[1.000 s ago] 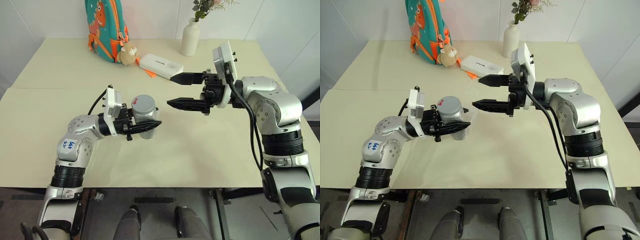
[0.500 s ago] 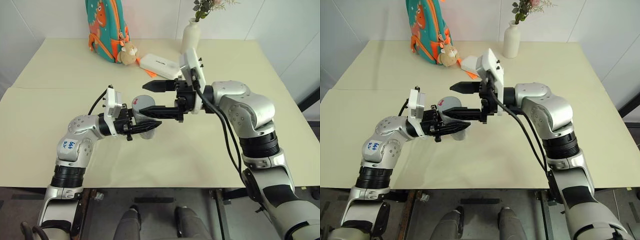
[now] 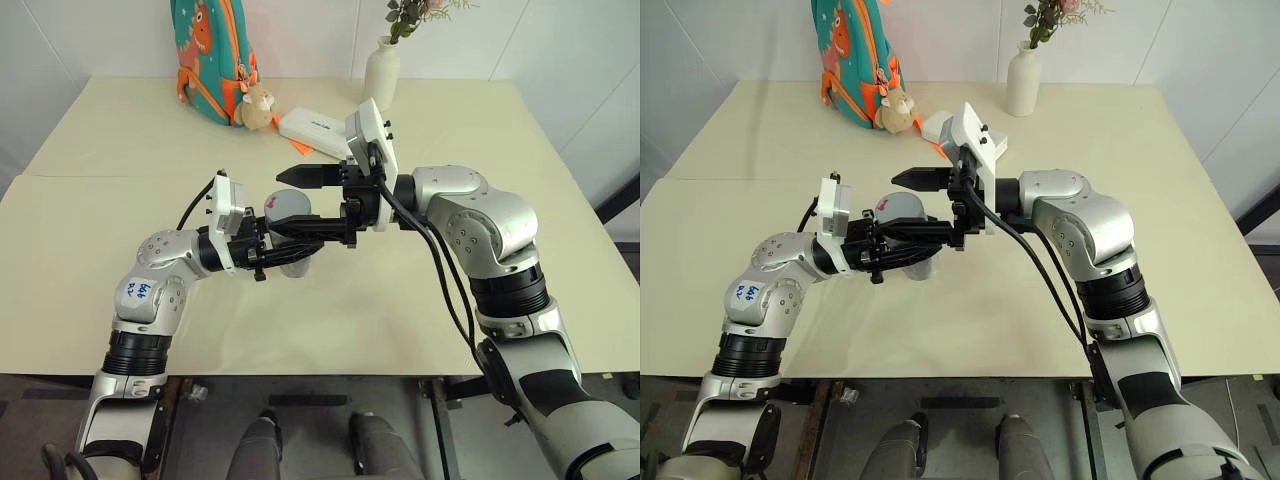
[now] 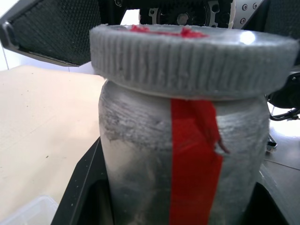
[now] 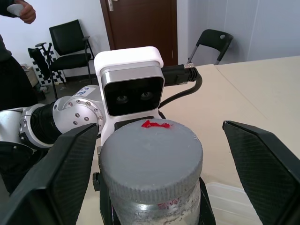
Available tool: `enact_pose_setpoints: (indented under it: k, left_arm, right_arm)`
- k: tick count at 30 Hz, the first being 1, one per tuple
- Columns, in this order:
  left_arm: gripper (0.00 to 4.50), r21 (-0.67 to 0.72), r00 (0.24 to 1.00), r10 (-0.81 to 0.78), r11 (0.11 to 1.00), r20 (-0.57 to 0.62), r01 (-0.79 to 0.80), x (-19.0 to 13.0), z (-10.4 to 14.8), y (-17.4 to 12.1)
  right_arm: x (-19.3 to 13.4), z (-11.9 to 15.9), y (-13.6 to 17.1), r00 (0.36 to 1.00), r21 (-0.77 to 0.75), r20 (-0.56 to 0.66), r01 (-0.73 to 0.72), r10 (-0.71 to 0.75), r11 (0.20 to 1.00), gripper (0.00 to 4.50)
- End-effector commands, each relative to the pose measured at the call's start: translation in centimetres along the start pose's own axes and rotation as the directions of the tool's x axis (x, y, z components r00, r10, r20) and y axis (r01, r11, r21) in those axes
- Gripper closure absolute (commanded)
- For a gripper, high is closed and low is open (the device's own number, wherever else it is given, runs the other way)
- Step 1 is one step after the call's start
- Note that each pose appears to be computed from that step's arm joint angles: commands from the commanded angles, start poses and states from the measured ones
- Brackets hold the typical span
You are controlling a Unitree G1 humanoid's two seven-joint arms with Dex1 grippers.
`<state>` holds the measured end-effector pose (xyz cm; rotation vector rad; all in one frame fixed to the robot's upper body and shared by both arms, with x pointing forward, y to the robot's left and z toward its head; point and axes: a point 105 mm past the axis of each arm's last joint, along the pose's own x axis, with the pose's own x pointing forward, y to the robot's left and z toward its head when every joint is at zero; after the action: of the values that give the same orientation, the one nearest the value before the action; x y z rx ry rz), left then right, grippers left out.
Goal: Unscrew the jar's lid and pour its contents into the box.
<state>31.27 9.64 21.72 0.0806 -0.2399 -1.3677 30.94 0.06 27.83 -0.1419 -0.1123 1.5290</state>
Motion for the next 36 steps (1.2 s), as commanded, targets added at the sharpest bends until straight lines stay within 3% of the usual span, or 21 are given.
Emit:
enact_pose_setpoints:
  k: [1,4,9,13,17,20,22,25,36]
  left_arm:
    - [2.53,0.043,0.999,-0.02,0.999,0.025,0.019,0.2,1.1,-0.4]
    - [2.53,0.044,0.999,-0.019,0.999,0.027,0.018,0.2,1.2,-0.3]
    - [2.53,0.046,0.999,-0.019,0.999,0.025,0.018,0.2,1.2,-0.3]
    - [2.53,0.046,1.0,-0.016,0.999,0.021,0.015,0.0,1.1,-0.3]
    - [2.53,0.046,1.0,-0.014,0.999,0.017,0.013,-0.1,1.0,-0.3]
    - [2.53,0.048,1.0,-0.001,0.999,0.016,0.001,-0.5,1.1,-0.2]
    - [2.53,0.05,1.0,0.005,0.999,0.015,-0.006,-0.7,1.1,-0.2]
    - [2.53,0.051,0.999,0.044,0.998,0.018,-0.045,-1.5,1.4,0.3]
    - [2.53,0.018,0.986,0.147,0.989,0.081,-0.149,-2.8,3.2,2.5]
  right_arm:
    - [0.3,1.2,0.6,0.999,-0.052,0.017,-0.027,0.028,0.998,0.98]
    - [0.3,1.1,0.7,0.999,-0.054,0.017,-0.03,0.031,0.998,1.91]
    - [0.1,3.0,0.4,0.992,0.029,0.125,0.001,-0.005,1.0,1.96]
    - [-1.1,6.8,0.3,0.943,0.189,0.333,-0.04,-0.026,0.981,1.96]
    - [-2.6,7.3,0.7,0.935,0.152,0.348,0.008,-0.061,0.988,1.96]
    - [-5.0,3.4,-0.6,0.953,-0.01,0.185,0.245,-0.239,0.97,1.96]
    - [-6.1,1.0,-0.9,0.949,-0.105,0.086,0.31,-0.302,0.945,1.96]
    - [-9.9,-3.6,-1.6,0.892,-0.202,-0.015,0.441,-0.453,0.875,1.96]
    - [-16.0,-12.7,-2.9,0.717,0.017,-0.005,0.697,-0.697,0.717,1.96]
